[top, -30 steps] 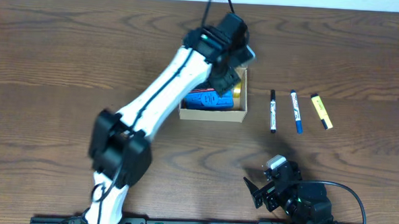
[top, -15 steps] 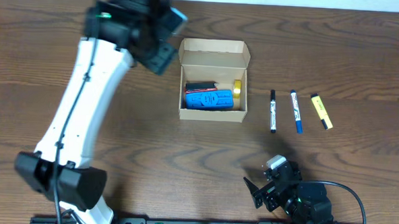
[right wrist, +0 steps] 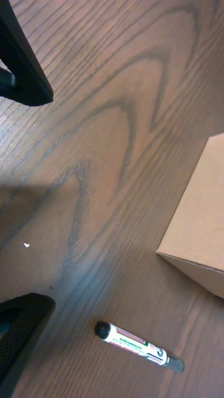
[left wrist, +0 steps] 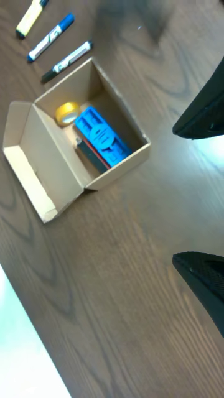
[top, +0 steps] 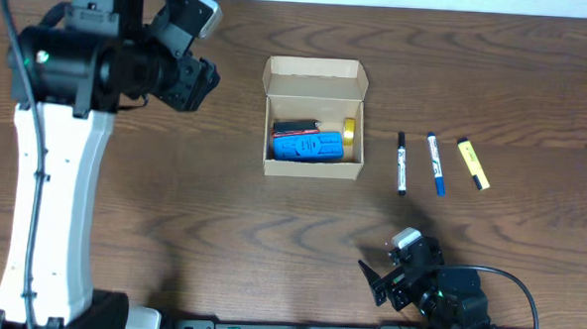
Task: Pack container
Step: 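Open the left gripper and withdraw the left arm to the left side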
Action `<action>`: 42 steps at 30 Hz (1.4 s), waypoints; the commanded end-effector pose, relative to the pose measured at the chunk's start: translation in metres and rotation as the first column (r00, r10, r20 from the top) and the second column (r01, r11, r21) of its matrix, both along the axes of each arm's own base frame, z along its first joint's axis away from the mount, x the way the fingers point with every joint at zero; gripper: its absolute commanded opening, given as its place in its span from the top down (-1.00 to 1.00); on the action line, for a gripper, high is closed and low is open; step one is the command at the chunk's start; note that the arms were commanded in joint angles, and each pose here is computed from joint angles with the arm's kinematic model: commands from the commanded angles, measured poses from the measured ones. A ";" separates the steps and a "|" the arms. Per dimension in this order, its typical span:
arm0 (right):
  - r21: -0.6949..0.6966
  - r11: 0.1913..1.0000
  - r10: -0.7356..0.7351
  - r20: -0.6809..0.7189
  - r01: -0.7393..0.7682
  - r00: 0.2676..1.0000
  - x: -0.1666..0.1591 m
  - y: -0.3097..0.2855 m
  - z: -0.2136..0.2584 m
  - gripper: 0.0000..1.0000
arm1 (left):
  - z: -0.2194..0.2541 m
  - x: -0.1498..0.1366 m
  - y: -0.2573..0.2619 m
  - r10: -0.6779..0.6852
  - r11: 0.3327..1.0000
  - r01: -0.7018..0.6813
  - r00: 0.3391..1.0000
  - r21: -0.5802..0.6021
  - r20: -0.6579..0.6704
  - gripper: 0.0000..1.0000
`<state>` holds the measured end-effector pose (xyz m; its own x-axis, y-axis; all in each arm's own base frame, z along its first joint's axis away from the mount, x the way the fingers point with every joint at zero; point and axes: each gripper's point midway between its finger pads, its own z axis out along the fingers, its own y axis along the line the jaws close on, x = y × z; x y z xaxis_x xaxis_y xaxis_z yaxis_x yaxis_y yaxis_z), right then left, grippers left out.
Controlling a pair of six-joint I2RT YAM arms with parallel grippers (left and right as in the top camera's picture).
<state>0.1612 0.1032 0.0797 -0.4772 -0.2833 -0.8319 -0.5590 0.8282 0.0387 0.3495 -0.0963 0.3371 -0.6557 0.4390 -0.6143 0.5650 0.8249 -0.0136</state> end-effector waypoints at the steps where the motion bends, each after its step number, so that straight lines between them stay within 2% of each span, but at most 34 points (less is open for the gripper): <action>1: -0.012 1.000 0.016 0.003 -0.016 1.000 -0.001 0.001 -0.003 -0.98 | 0.015 -0.014 -0.002 -0.037 0.999 0.037 0.999 -0.011 0.039 -0.18; 7: -0.012 1.000 0.016 0.003 -0.016 1.000 -0.001 0.001 -0.003 -0.99 | 0.030 -0.047 -0.016 -0.095 0.994 0.099 0.993 -0.056 0.069 -0.18; 18: -0.012 1.000 0.016 0.003 -0.016 1.000 -0.001 0.001 -0.003 -0.98 | -0.052 -0.131 -0.028 -0.203 0.979 0.202 0.976 -0.022 -0.077 -0.22; 24: -0.012 1.000 0.015 0.003 -0.015 1.000 -0.001 0.001 -0.003 -0.99 | -0.060 -0.165 -0.020 -0.206 0.978 0.205 0.977 -0.032 -0.049 -0.25; 29: -0.012 1.000 0.015 0.003 -0.015 1.000 -0.001 0.001 -0.003 -0.99 | -0.053 -0.179 -0.016 -0.207 0.978 0.208 0.978 -0.038 0.014 -0.47; 34: -0.012 1.000 0.015 0.003 -0.015 1.000 -0.001 0.001 -0.003 -0.98 | -0.052 -0.183 -0.020 -0.224 0.972 0.224 0.974 -0.063 0.008 -0.59; 35: -0.012 1.000 0.015 0.003 -0.015 1.000 -0.001 0.001 -0.003 -0.98 | -0.052 -0.183 -0.020 -0.226 0.972 0.226 0.974 -0.066 0.008 -0.91; 42: -0.005 1.000 0.015 0.016 -0.015 1.000 0.001 0.002 0.000 -0.99 | -0.055 -0.186 -0.019 -0.225 0.973 0.224 0.974 -0.062 -0.010 -0.90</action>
